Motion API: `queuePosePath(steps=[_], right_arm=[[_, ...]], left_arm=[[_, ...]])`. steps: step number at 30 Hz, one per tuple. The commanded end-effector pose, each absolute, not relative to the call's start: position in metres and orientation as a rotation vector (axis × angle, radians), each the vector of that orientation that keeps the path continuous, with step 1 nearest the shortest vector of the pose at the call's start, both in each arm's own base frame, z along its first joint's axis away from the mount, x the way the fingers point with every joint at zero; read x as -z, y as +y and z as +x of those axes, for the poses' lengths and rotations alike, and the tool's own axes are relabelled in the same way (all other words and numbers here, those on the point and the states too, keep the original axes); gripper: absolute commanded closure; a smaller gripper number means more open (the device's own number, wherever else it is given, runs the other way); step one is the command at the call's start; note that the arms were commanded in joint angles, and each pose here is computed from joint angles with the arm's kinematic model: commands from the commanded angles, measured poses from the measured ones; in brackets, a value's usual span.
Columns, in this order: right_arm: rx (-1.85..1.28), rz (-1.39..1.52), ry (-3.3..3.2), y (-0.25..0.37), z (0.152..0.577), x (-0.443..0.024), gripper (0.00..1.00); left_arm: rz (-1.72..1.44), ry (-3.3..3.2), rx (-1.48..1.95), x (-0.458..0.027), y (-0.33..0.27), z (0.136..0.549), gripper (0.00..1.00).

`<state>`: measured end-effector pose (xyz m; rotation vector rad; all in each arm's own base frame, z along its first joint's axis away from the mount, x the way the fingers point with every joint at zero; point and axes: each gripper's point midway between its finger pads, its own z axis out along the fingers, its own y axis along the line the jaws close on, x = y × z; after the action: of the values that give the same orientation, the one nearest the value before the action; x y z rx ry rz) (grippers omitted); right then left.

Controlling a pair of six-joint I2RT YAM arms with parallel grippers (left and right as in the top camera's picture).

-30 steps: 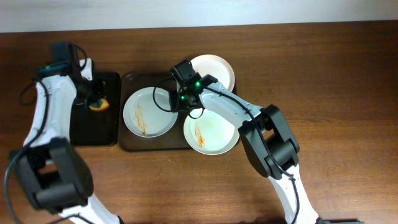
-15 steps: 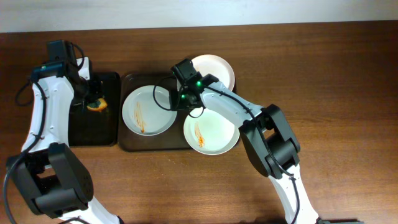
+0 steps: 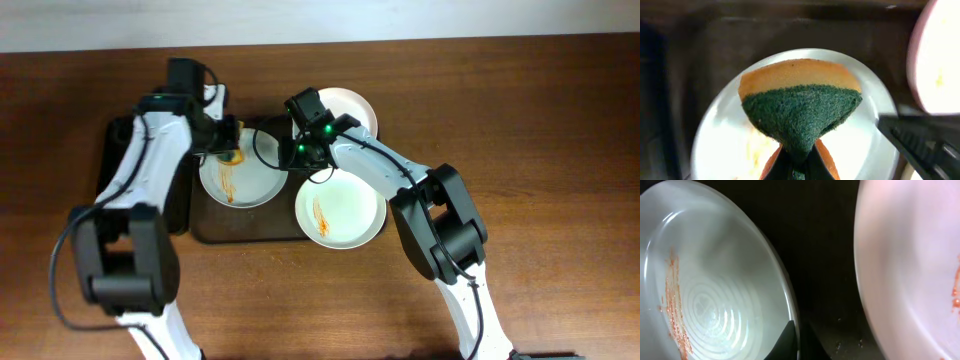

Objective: Clean dirty plates on tray and stack at the side
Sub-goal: 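Scrub the light blue plate with the sponge in left gripper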

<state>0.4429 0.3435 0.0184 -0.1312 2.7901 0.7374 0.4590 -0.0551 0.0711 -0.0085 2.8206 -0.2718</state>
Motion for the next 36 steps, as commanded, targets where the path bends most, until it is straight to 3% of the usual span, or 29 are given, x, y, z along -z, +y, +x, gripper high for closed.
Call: queuePosePath(steps=[1, 6, 14, 18, 20, 23, 31, 36], right_arm=[[-0.757, -0.127, 2.803, 0.347, 0.442, -0.012, 0.96], [-0.758, -0.127, 2.803, 0.347, 0.442, -0.012, 0.96], [-0.767, -0.13, 2.804, 0.348, 0.442, -0.012, 0.96], [-0.767, -0.129, 2.805, 0.348, 0.442, -0.012, 0.96], [-0.771, -0.131, 2.805, 0.349, 0.441, -0.012, 0.96], [-0.771, -0.131, 2.805, 0.349, 0.441, -0.012, 0.96], [-0.77, -0.131, 2.805, 0.349, 0.441, -0.012, 0.96], [-0.77, -0.131, 2.805, 0.349, 0.441, -0.012, 0.96]], left_arm=[[-0.142, 2.914, 0.221, -0.025, -0.051, 0.454, 0.99], [-0.244, 2.936, 0.082, -0.015, -0.034, 0.45, 0.99], [-0.22, 3.252, 0.082, -0.012, -0.037, 0.374, 0.99], [-0.06, 3.194, 0.435, -0.017, -0.074, 0.384, 0.99], [-0.015, 3.14, 0.449, -0.017, -0.082, 0.396, 0.99], [-0.033, 3.115, 0.258, -0.007, -0.073, 0.404, 0.99], [-0.526, 3.144, -0.343, 0.012, -0.022, 0.362, 0.99], [-0.611, 2.928, -0.559, 0.006, 0.006, 0.388, 0.99]])
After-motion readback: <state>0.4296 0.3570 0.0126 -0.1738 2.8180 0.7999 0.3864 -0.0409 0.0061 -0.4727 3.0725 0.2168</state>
